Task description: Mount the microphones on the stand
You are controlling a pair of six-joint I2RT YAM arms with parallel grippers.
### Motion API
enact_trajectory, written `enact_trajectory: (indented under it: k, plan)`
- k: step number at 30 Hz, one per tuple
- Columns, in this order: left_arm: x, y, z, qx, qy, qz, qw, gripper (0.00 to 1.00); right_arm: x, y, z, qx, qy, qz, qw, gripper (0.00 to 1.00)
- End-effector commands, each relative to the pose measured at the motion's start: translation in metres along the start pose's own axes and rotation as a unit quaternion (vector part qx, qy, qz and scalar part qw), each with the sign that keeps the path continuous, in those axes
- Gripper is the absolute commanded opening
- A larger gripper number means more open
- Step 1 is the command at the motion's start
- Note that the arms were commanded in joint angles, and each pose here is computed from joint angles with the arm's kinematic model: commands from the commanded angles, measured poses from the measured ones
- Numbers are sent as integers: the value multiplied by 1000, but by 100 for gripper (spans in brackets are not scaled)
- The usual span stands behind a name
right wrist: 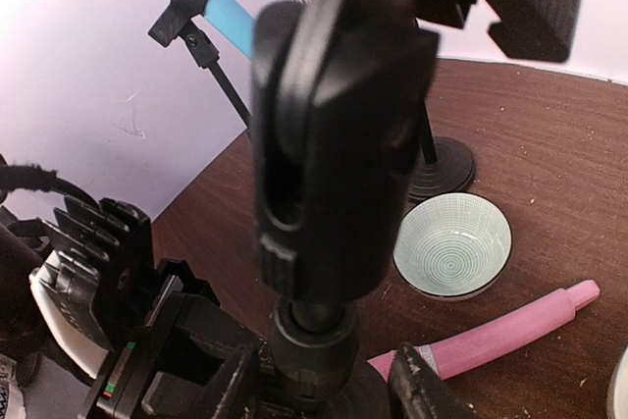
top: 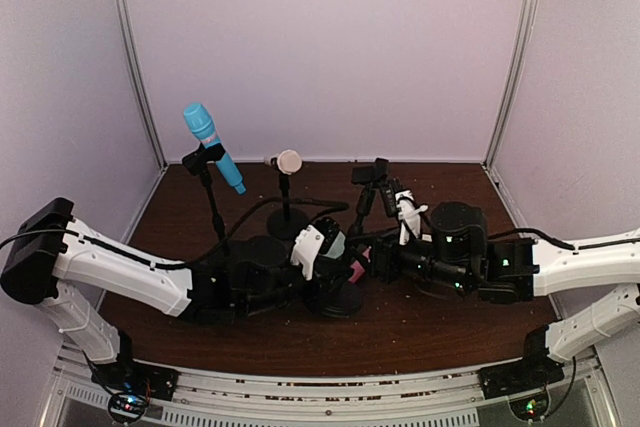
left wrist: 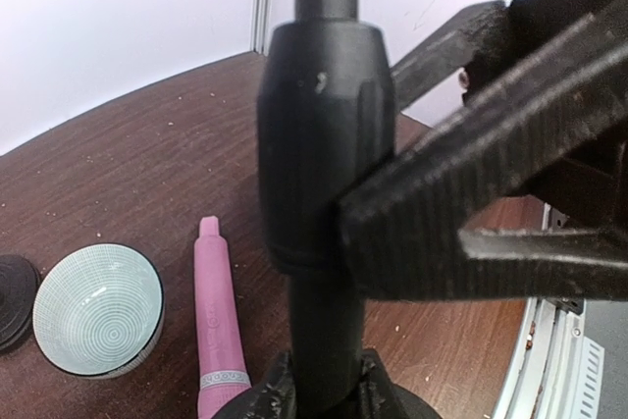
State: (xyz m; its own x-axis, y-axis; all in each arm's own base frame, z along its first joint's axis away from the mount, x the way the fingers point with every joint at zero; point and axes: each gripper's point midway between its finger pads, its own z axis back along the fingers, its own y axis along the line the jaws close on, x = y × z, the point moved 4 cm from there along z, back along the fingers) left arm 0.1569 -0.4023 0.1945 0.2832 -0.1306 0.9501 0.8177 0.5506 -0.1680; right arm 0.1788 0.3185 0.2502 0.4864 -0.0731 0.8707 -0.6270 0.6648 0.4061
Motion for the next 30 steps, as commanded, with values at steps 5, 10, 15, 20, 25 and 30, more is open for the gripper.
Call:
enact_trajectory:
  k: [5, 10, 15, 20, 25, 30]
  plan:
    - [41, -16, 12, -30, -80, 2, 996, 0, 22, 6, -4, 2, -36, -22, 999, 45]
    - [40, -16, 12, -29, -78, 1, 997, 0, 29, 7, -2, 4, -50, -23, 998, 33]
    - [38, -16, 12, -28, -77, 0, 997, 0, 28, 8, -3, 15, -53, -23, 998, 17]
    - [36, -15, 11, -25, -73, -1, 997, 0, 25, 7, -4, 25, -53, -28, 998, 5]
    - [32, -15, 3, -12, -45, 5, 999, 34, 24, 7, -1, 33, -57, -21, 998, 0]
    - [27, -20, -2, -27, -33, 2, 999, 32, 25, 8, 3, 40, -61, -13, 997, 0]
